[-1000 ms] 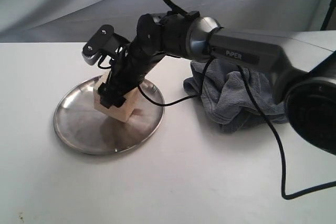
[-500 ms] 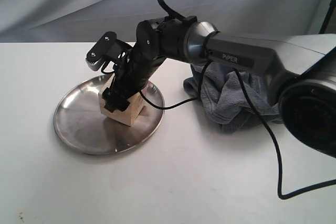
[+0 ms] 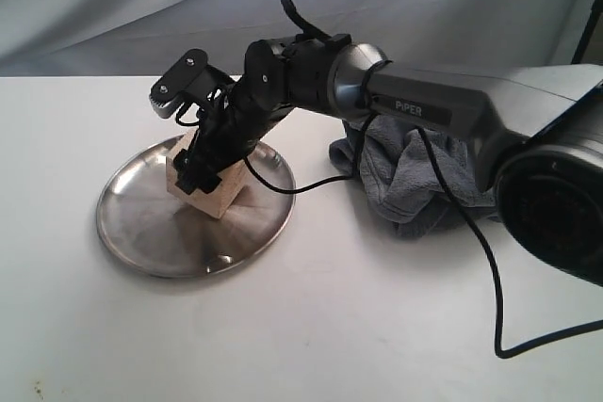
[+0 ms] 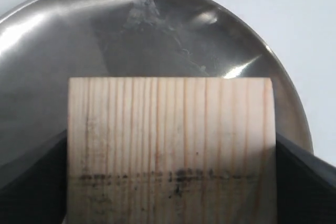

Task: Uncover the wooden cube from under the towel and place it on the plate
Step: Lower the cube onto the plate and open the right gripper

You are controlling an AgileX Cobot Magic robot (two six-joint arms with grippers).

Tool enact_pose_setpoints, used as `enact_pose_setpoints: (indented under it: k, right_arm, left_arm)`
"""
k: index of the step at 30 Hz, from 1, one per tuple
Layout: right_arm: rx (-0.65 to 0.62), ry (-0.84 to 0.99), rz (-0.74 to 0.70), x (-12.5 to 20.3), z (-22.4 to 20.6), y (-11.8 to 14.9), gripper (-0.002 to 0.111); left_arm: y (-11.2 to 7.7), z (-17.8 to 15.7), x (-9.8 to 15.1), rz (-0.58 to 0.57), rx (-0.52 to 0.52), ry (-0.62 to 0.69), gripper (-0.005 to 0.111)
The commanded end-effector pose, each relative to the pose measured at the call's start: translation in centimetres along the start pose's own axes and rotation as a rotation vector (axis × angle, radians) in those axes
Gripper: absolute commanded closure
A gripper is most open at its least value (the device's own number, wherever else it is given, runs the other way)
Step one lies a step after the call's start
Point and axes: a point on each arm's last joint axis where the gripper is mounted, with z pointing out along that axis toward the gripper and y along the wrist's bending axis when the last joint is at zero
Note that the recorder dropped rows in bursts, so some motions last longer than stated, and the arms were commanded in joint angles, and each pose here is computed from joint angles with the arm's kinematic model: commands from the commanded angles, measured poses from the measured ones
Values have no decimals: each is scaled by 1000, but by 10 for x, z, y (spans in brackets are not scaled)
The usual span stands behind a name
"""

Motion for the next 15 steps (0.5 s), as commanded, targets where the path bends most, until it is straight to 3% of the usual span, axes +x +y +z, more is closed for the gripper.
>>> enact_pose_setpoints:
  k: [1,15]
  right_arm:
    - [10,-50,28,-5,3,-1,108]
    - [34,-128,85,-5,16,-3,108]
  left_arm:
    - [0,0,0,-7,3,-11,107]
    - [0,0,0,-7,3,-11,107]
